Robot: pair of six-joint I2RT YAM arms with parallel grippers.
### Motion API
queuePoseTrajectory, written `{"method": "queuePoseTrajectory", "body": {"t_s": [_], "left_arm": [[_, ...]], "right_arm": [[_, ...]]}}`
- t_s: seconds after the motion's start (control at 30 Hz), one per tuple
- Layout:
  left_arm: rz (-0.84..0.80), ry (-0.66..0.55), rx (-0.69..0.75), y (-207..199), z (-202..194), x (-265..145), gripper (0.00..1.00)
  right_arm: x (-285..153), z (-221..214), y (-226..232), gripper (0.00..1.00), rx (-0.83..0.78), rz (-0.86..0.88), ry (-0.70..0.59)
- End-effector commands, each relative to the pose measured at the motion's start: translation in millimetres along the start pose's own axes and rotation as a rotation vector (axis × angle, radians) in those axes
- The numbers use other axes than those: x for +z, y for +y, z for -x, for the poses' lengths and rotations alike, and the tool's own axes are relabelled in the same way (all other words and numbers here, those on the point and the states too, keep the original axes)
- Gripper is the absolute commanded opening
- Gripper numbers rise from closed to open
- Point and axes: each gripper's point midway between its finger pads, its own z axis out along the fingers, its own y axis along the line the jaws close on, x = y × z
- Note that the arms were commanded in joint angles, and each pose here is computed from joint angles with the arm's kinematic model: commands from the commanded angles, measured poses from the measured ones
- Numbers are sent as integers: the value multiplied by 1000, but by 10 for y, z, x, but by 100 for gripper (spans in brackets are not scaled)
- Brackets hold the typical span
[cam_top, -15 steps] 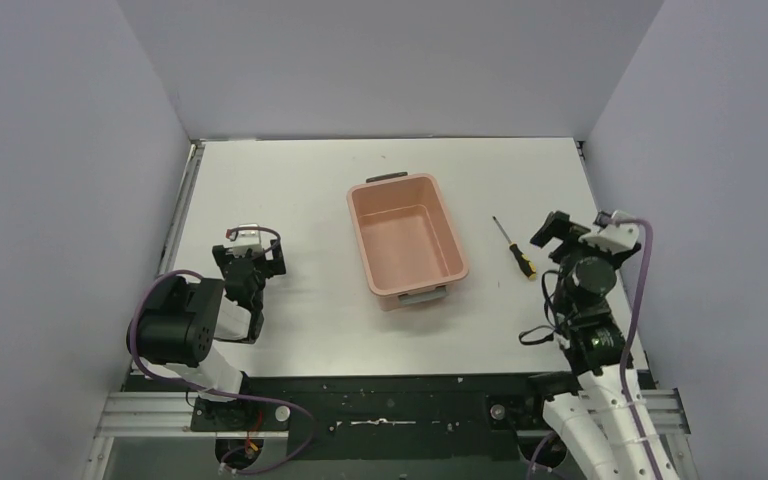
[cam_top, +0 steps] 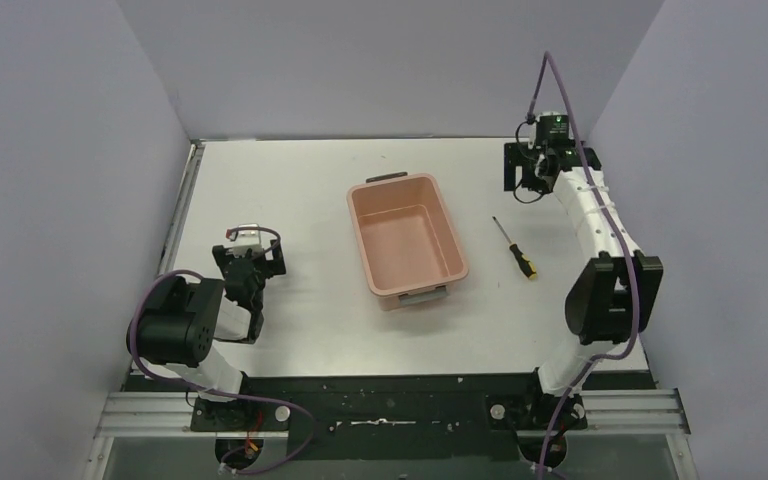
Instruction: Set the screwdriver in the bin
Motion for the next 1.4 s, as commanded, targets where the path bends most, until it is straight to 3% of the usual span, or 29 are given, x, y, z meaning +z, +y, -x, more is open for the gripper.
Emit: {"method": "queuePoseTrajectory", "body": {"t_s": [0.0, 0.2, 0.37, 0.47, 0.53, 0.57, 0.6, 0.93, 1.03, 1.23, 1.37], "left_arm": [[-6, -64, -26, -24, 205, 60, 97], [-7, -65, -26, -26, 207, 61, 97], [-6, -65, -27, -25, 207, 61, 97], [-6, -63, -26, -24, 203, 61, 97], [-6, -65, -27, -22, 210, 61, 97], [-6, -63, -26, -23, 203, 61, 97], [-6, -64, -26, -24, 205, 61, 97], [-6, -64, -27, -24, 205, 61, 97], [-6, -64, -26, -24, 206, 61, 97], [-5, -63, -26, -21, 201, 61, 97], [-6, -63, -25, -24, 202, 61, 97]], "right_arm": [[338, -840, 83, 89, 1, 155, 304], [806, -1751, 221, 85, -38, 188, 523], [943, -2068, 281, 74, -26, 201, 584], [957, -2207, 288, 55, -23, 194, 617], [945, -2262, 279, 30, -22, 189, 630], [931, -2263, 265, 9, -23, 183, 633], [915, -2239, 247, 0, -24, 173, 631], [290, -1199, -81, 0, 65, 23, 509], [29, -910, 36, 0, 117, 24, 461], [-481, -244, 1143, 0, 171, 234, 273], [-913, -33, 2113, 0, 84, 409, 168]]}}
